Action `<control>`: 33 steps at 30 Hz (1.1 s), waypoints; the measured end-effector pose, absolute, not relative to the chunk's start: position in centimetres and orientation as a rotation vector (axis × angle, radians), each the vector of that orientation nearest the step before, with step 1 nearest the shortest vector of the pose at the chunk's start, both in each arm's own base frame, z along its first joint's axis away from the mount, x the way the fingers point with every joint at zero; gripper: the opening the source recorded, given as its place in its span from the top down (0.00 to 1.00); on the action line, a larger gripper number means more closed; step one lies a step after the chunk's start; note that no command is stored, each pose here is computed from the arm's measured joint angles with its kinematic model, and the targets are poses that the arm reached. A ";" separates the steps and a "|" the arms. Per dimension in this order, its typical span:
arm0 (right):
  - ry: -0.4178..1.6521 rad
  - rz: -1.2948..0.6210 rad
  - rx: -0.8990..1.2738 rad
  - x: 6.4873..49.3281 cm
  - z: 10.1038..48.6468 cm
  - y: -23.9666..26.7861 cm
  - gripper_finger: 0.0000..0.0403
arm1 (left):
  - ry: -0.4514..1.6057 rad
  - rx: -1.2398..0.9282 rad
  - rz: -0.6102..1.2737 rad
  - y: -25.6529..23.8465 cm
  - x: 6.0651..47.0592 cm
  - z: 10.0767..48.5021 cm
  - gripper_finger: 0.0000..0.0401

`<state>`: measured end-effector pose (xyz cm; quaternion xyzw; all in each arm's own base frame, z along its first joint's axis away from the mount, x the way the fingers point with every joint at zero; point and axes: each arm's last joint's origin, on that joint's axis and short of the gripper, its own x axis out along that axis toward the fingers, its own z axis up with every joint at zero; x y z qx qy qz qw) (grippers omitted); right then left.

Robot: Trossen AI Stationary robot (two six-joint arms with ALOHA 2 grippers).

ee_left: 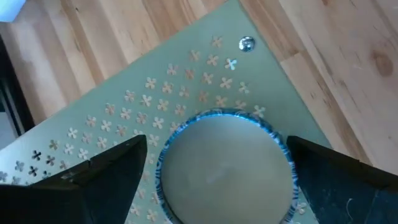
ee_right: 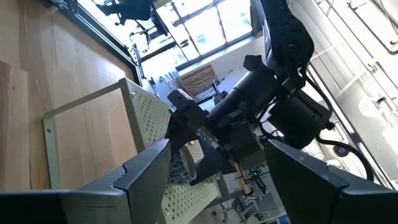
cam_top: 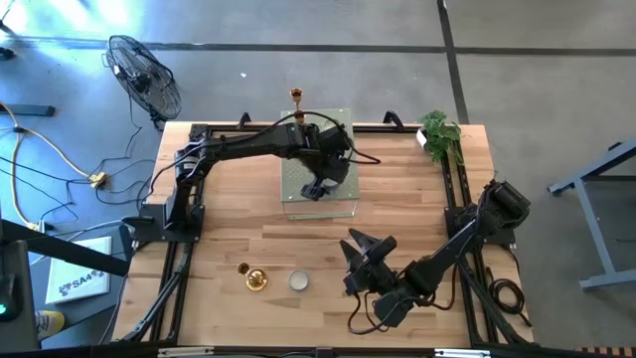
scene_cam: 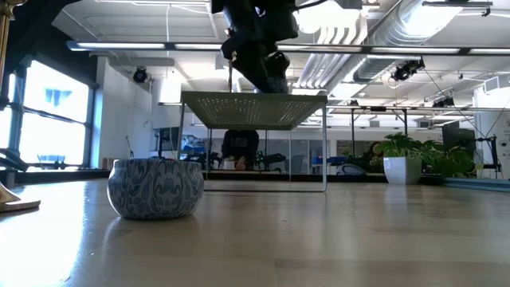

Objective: Pick & Place candle stick holders
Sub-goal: Put the top blue scented candle on the shelf aligned with the other blue scented candle

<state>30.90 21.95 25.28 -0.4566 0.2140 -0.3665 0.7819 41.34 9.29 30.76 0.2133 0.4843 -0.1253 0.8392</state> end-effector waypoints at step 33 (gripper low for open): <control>0.459 -0.781 -0.993 30.7 25.2 22.2 0.36 | 1.034 0.543 -0.109 6.3 40.4 35.7 0.04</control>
